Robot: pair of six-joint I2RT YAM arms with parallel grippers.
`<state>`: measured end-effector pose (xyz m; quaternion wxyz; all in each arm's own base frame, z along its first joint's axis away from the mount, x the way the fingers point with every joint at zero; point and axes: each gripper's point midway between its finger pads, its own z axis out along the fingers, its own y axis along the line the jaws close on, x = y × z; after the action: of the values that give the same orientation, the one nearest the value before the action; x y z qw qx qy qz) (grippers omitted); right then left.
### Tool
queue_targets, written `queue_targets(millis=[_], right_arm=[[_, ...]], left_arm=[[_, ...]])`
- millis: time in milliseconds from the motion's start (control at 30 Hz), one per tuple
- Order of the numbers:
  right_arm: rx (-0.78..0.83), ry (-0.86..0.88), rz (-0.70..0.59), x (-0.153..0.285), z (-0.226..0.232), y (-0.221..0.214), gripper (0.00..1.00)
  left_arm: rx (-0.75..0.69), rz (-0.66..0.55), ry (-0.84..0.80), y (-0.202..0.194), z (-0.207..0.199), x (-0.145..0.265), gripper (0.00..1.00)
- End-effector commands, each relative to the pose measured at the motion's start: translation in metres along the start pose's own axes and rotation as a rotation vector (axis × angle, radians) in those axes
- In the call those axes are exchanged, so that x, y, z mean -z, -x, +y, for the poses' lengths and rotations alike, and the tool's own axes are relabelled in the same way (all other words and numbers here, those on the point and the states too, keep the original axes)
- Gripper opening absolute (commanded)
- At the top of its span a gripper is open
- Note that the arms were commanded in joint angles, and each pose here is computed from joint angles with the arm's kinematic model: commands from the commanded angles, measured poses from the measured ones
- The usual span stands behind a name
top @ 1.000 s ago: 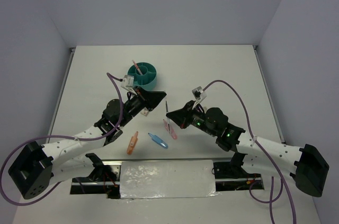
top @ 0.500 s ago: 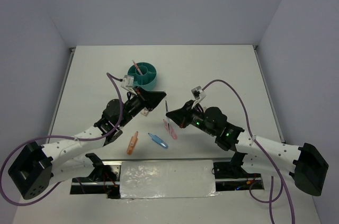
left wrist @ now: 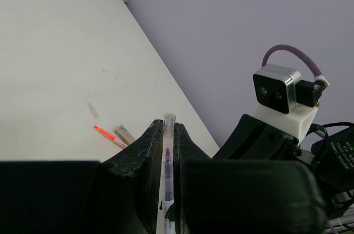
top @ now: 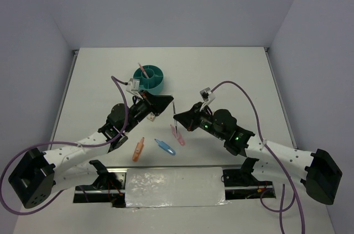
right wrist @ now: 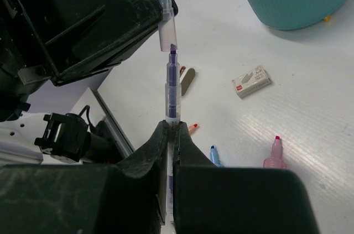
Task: Sort the stationery into containers
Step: Close the pen cap on the pen.
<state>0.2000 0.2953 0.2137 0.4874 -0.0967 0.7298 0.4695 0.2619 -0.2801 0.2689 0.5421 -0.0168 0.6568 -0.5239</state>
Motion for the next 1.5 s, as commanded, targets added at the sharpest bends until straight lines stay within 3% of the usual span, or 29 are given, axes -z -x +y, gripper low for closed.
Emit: queue_targets(millis=[0,367,533,633,733,767,867,1033,1100,1133,1167,1233,1300,1333,1367,1467], right_arm=[[0.027,0.033,-0.095,-0.002,0.016,0.040,0.00],[0.157,0.108,-0.146,-0.007,0.039,0.072,0.00],[0.242,0.079,-0.284,-0.001,0.030,0.131,0.00],[0.292,0.135,-0.270,-0.002,0.041,0.142,0.00],[0.333,0.223,-0.212,-0.005,0.057,0.124,0.00],[0.338,0.238,-0.192,-0.005,0.060,0.114,0.00],[0.339,0.225,-0.156,-0.006,0.058,0.100,0.00],[0.331,0.210,-0.152,-0.005,0.056,0.098,0.00],[0.331,0.211,-0.155,-0.004,0.057,0.099,0.00],[0.331,0.212,-0.156,-0.004,0.058,0.100,0.00],[0.330,0.210,-0.152,-0.005,0.057,0.099,0.00],[0.328,0.206,-0.142,-0.008,0.056,0.097,0.00],[0.325,0.236,-0.105,-0.011,0.056,0.088,0.10],[0.327,0.255,-0.086,-0.012,0.058,0.082,0.34],[0.322,0.265,-0.066,-0.013,0.058,0.076,0.42],[0.303,0.305,-0.007,-0.017,0.056,0.056,0.50]], left_arm=[[-0.007,-0.045,-0.068,0.016,-0.020,-0.002,0.00],[-0.014,0.003,-0.111,0.010,-0.029,-0.007,0.00],[-0.024,0.063,-0.137,-0.002,-0.031,-0.010,0.00],[-0.041,0.079,-0.129,-0.004,-0.030,-0.009,0.02],[-0.082,0.079,-0.100,0.006,-0.033,-0.011,0.25],[-0.094,0.070,-0.091,0.010,-0.034,-0.011,0.40],[-0.129,0.071,-0.071,0.017,-0.036,-0.014,0.51],[-0.146,0.077,-0.074,0.020,-0.039,-0.015,0.50],[-0.146,0.078,-0.080,0.019,-0.040,-0.014,0.36],[-0.146,0.084,-0.077,0.018,-0.039,-0.014,0.20],[-0.149,0.088,-0.073,0.016,-0.037,-0.014,0.11],[-0.153,0.094,-0.082,0.016,-0.039,-0.013,0.00],[-0.162,0.099,-0.114,0.016,-0.045,-0.012,0.00],[-0.182,0.088,-0.141,0.020,-0.052,-0.010,0.00],[-0.192,0.081,-0.163,0.023,-0.058,-0.009,0.00],[-0.240,0.056,-0.232,0.035,-0.077,-0.001,0.00]])
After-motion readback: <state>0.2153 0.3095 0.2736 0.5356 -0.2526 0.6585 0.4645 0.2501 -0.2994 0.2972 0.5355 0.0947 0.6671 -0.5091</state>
